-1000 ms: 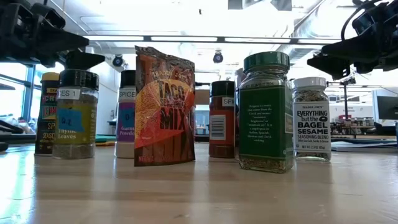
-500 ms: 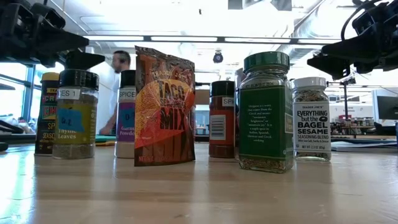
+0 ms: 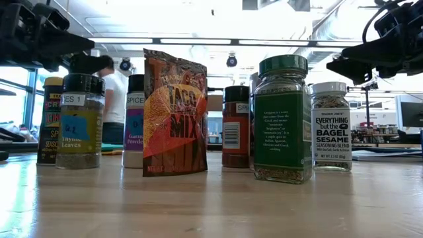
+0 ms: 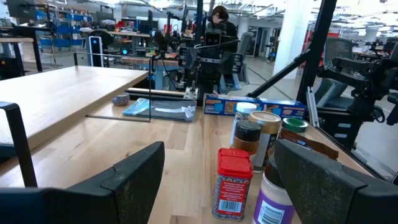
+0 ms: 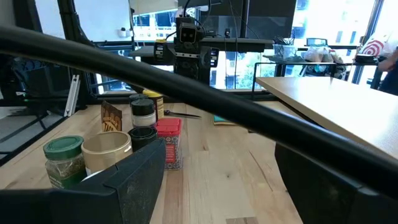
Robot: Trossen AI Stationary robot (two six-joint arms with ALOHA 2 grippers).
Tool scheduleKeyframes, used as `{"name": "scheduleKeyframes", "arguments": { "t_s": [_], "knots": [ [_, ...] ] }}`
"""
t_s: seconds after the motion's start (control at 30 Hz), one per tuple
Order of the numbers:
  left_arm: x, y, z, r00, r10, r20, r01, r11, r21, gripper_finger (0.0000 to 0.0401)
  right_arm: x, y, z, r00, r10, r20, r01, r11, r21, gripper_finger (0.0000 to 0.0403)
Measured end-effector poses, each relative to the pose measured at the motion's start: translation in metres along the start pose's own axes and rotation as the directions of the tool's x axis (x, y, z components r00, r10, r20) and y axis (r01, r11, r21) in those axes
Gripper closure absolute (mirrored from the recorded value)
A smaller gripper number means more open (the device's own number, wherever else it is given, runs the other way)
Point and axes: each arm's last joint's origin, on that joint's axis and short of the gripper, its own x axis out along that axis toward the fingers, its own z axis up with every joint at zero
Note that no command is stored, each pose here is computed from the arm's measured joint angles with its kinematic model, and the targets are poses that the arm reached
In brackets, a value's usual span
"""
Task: Shelf spices
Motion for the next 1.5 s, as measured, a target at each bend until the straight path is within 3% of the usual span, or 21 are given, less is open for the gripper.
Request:
{"name": "scheduleKeyframes", "arguments": {
  "t_s": [0.43,0.5,0.57,0.77,0.83,0.9,0.97,1.03,1.13,1.2,1.33,1.5],
  "knots": [
    [0.0,0.0,0.003,1.0,-0.002,0.031,0.002,1.0,0.0,0.0103,0.0,0.0,0.0,1.0,0.0,0.0,0.0,1.0,0.0,0.0105],
    [0.0,0.0,0.006,0.998,-0.004,0.057,0.004,1.0,0.0,0.0103,0.0,0.0,0.0,1.0,-0.004,0.004,0.004,0.999,-0.042,0.0105],
    [0.0,-0.001,0.008,0.996,-0.006,0.084,0.006,1.0,-0.001,0.0103,0.0,-0.001,0.003,0.999,-0.025,0.032,0.028,0.993,-0.116,0.0105],
    [-0.001,-0.001,0.016,0.986,-0.012,0.167,0.017,1.0,-0.025,0.0103,-0.001,-0.002,0.017,0.985,-0.039,0.169,0.056,0.993,-0.1,0.0105],
    [-0.002,-0.001,0.019,0.981,-0.014,0.194,0.019,0.999,-0.025,0.0103,-0.004,-0.002,0.027,0.962,-0.039,0.27,0.028,0.999,0.046,0.0105],
    [-0.002,-0.002,0.022,0.975,-0.016,0.223,0.023,0.999,-0.025,0.0103,-0.008,-0.004,0.039,0.917,-0.057,0.395,-0.046,0.968,0.247,0.0105],
    [-0.003,-0.002,0.025,0.967,-0.019,0.254,0.026,0.999,-0.025,0.0103,-0.014,-0.005,0.049,0.863,-0.073,0.5,-0.106,0.941,0.321,0.0105],
    [-0.004,-0.002,0.027,0.96,-0.021,0.279,0.028,0.999,-0.024,0.0103,-0.017,-0.004,0.055,0.824,-0.013,0.567,-0.179,0.943,0.282,0.0105],
    [-0.005,-0.002,0.03,0.95,-0.023,0.311,0.031,0.999,-0.024,0.0103,-0.02,0.002,0.061,0.751,0.191,0.632,-0.329,0.938,0.107,0.0105],
    [-0.005,-0.002,0.031,0.945,-0.024,0.325,0.033,0.999,-0.024,0.0103,-0.018,0.005,0.062,0.727,0.26,0.635,-0.361,0.932,0.032,0.0105],
    [-0.006,-0.002,0.032,0.943,-0.024,0.333,0.034,0.999,-0.024,0.0103,-0.006,0.008,0.059,0.768,0.238,0.594,-0.299,0.954,0.005,0.0105],
    [-0.005,-0.002,0.032,0.943,-0.024,0.331,0.035,0.999,-0.026,0.0103,0.019,0.011,0.06,0.875,0.125,0.467,-0.211,0.968,0.136,0.0105]
  ]
}}
